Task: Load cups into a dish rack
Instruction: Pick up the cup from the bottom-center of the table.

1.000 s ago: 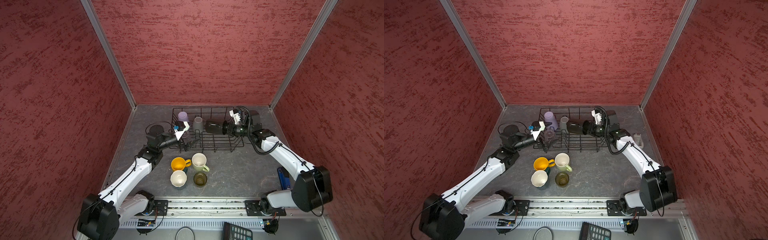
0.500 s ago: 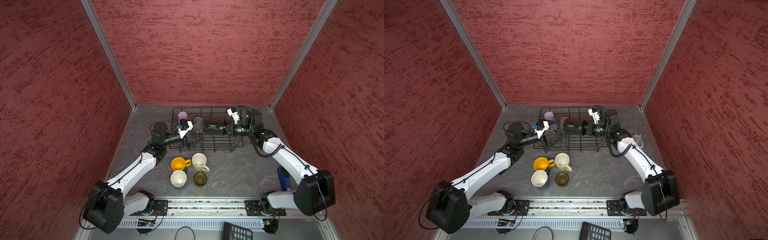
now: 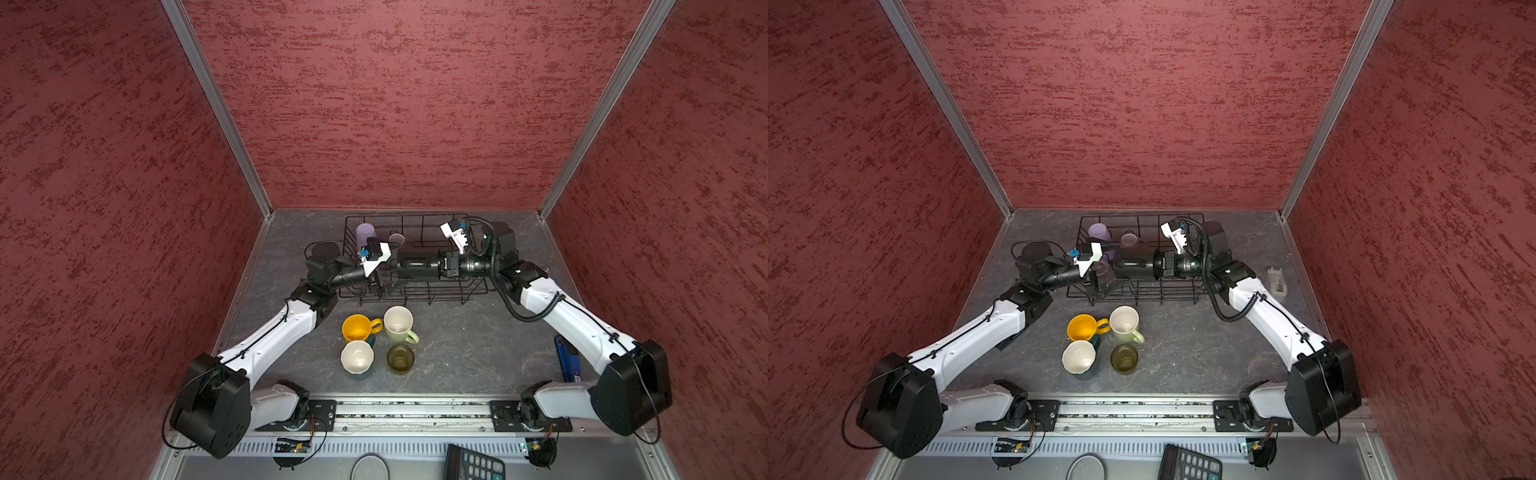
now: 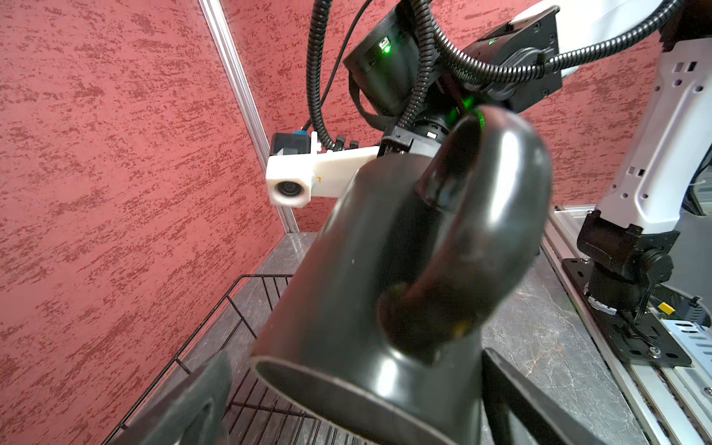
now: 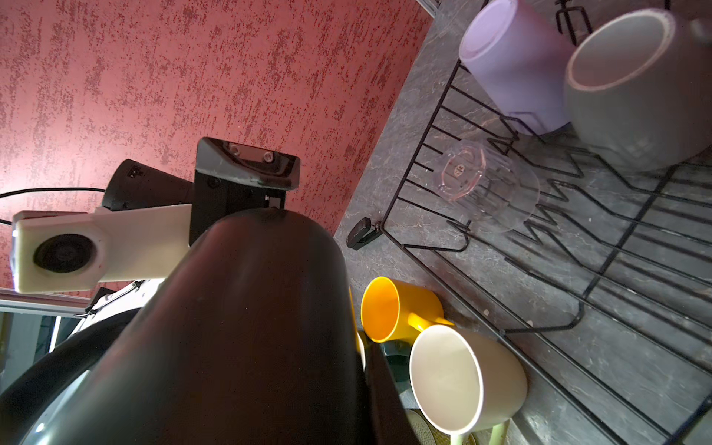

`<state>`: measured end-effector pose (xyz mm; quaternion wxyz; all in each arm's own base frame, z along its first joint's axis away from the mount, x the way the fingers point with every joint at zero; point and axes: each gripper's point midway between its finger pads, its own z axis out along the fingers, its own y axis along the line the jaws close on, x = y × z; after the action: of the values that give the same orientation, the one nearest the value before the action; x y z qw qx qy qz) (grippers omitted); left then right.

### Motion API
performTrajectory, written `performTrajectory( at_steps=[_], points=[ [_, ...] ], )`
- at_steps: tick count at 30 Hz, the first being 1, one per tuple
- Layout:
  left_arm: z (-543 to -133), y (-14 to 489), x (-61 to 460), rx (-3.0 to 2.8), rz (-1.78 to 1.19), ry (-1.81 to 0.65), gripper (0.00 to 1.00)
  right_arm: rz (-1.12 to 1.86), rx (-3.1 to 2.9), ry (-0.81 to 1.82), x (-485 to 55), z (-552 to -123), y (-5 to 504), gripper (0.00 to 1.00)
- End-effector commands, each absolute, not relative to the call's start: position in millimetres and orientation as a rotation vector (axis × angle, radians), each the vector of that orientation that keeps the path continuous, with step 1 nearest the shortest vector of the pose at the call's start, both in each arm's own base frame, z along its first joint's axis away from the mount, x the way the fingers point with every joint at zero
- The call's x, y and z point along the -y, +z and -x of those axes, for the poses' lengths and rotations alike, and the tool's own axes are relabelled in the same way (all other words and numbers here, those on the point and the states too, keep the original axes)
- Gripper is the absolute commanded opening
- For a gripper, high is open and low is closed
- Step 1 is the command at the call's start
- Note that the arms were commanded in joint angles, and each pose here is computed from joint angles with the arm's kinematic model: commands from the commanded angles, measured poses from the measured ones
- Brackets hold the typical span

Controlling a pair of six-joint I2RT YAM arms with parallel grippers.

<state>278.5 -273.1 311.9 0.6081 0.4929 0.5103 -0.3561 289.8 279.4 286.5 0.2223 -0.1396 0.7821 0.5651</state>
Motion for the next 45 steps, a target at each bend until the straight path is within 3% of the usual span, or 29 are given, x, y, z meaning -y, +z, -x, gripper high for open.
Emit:
performTrajectory(
  at_steps=[1, 34, 45],
  points=[
    [-273, 328, 279, -1.100, -1.176, -0.830, 1.00, 0.544, -1.993, 1.616, -289, -274, 330, 0.00],
    [-238, 343, 305, -0.915, -1.282, -1.024, 1.00, 0.582, -1.912, 1.842, -308, -260, 335, 0.00],
    [-237, 346, 306, -0.908, -1.282, -1.045, 0.92, 0.571, -1.907, 1.875, -311, -259, 335, 0.00]
  ],
)
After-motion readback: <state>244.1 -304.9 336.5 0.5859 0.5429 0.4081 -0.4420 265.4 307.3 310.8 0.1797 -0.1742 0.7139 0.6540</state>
